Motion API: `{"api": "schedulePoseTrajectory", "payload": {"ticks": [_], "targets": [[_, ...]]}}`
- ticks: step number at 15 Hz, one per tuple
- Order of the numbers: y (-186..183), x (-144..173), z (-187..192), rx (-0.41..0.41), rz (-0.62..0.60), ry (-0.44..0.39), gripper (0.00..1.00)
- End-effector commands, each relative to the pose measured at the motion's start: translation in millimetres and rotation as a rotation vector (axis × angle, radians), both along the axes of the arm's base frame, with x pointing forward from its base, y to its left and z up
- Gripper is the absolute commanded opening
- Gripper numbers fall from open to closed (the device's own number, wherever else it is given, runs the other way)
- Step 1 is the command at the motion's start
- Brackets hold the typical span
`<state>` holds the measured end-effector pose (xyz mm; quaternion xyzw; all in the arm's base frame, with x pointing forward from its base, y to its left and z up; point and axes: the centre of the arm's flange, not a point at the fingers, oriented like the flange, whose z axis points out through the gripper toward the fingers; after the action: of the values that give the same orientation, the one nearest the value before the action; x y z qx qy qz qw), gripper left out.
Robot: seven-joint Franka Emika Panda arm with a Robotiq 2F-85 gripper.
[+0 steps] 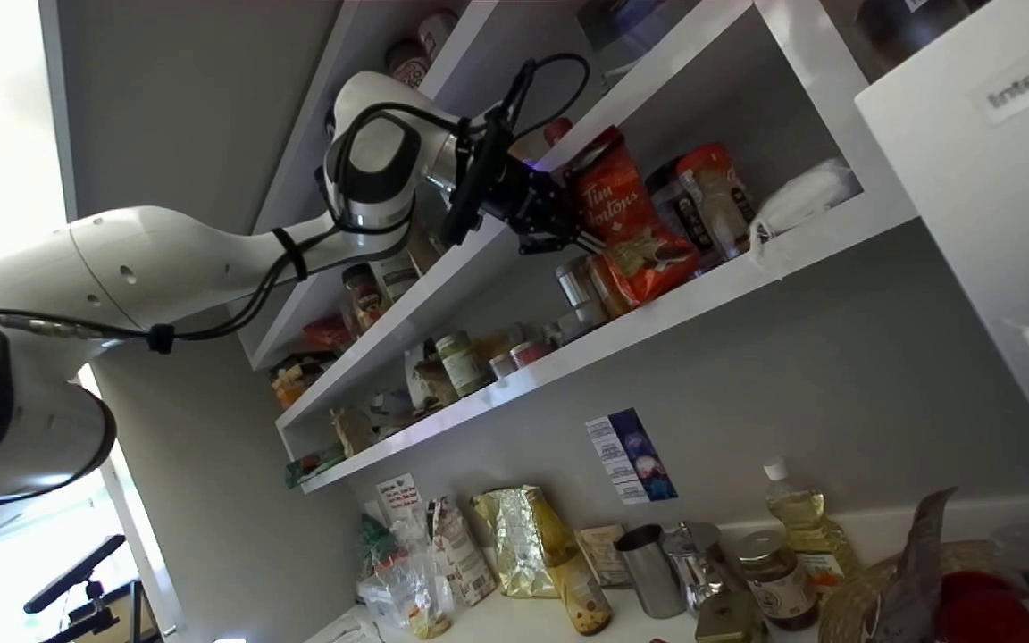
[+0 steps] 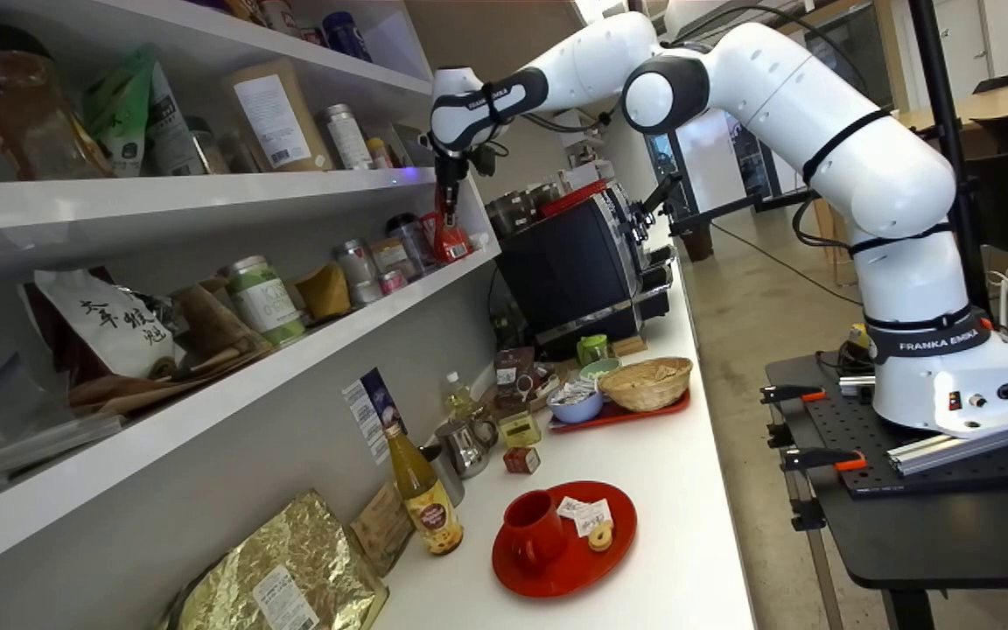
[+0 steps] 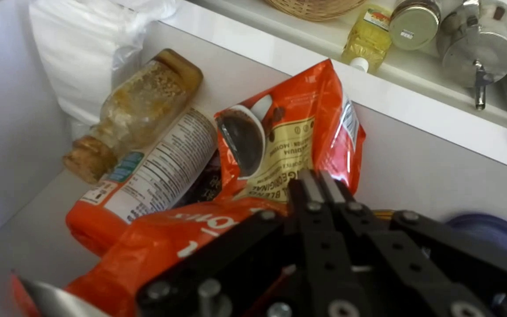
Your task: Put the packet on the right side of the bottom shelf
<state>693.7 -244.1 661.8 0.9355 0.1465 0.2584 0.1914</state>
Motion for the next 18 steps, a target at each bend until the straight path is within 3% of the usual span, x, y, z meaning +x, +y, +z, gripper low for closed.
{"api": "schedulePoseTrajectory", "payload": {"ticks": [1, 5, 6, 7, 9, 17, 18], "targets": [[-9, 44, 8, 0.031, 0.018, 0.005, 0.01], [-5, 47, 5, 0.041, 0.037, 0.009, 0.01], [-6, 47, 5, 0.046, 0.036, 0.015, 0.27], [-6, 45, 6, 0.046, 0.036, 0.022, 0.28], [-5, 39, 1, 0.041, 0.02, 0.058, 0.41], [-10, -13, -1, -0.001, -0.028, 0.134, 1.0], [-11, -18, 2, -0.006, -0.026, 0.136, 1.0]]}}
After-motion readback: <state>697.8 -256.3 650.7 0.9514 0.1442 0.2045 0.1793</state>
